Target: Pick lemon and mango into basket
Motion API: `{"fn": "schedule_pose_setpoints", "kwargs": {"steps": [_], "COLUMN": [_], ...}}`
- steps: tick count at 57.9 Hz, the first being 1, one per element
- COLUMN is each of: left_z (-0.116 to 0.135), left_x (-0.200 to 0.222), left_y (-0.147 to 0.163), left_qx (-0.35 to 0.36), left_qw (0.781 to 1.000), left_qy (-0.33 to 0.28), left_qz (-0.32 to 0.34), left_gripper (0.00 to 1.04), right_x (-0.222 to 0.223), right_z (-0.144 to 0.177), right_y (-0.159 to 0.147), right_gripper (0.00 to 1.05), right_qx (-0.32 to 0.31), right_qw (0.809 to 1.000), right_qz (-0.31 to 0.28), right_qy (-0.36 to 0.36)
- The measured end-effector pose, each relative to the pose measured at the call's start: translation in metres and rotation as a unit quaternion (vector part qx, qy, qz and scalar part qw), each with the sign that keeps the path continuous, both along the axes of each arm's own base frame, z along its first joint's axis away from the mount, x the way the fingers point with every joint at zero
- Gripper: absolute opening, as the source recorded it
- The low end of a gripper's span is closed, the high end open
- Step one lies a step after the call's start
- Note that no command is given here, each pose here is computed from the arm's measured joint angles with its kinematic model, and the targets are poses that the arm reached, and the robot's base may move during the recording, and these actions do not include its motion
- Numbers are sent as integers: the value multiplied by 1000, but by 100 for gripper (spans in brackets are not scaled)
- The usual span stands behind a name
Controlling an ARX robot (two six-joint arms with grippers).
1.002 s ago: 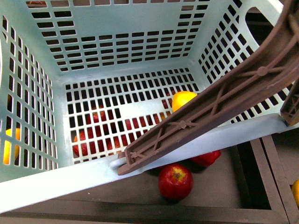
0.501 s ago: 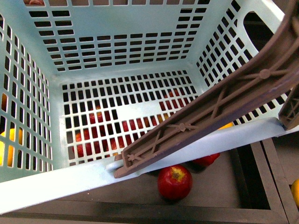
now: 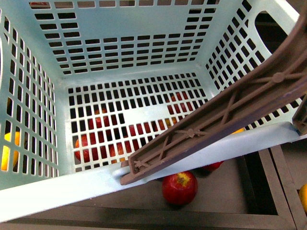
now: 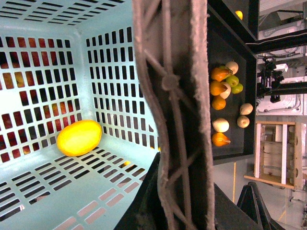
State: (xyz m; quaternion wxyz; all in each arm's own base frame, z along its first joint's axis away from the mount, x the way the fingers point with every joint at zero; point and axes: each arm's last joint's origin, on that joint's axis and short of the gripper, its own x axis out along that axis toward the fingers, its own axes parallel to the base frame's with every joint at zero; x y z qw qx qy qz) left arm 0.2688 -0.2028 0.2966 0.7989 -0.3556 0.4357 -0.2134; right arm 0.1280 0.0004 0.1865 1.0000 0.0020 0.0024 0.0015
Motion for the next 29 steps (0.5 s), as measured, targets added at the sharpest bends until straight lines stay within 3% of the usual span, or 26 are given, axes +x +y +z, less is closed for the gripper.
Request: {"fn": "schedule_pose_setpoints", "kwargs": {"steps": [24, 29], "left_z": [0, 0], "left_x": [0, 0], "left_y": [0, 0], "left_qx": [0, 0], "left_qw": [1000, 1000], "left_qy": [0, 0], "left_qz": [0, 0], "left_gripper": [7, 7], "right_x": [0, 0], "right_z": [0, 0], "right_y": [0, 0], "right_gripper": [95, 96], "right_qx": [0, 0], "right_qw": [1000, 1000], "right_qz": [0, -2], "right_qy": [0, 0]}}
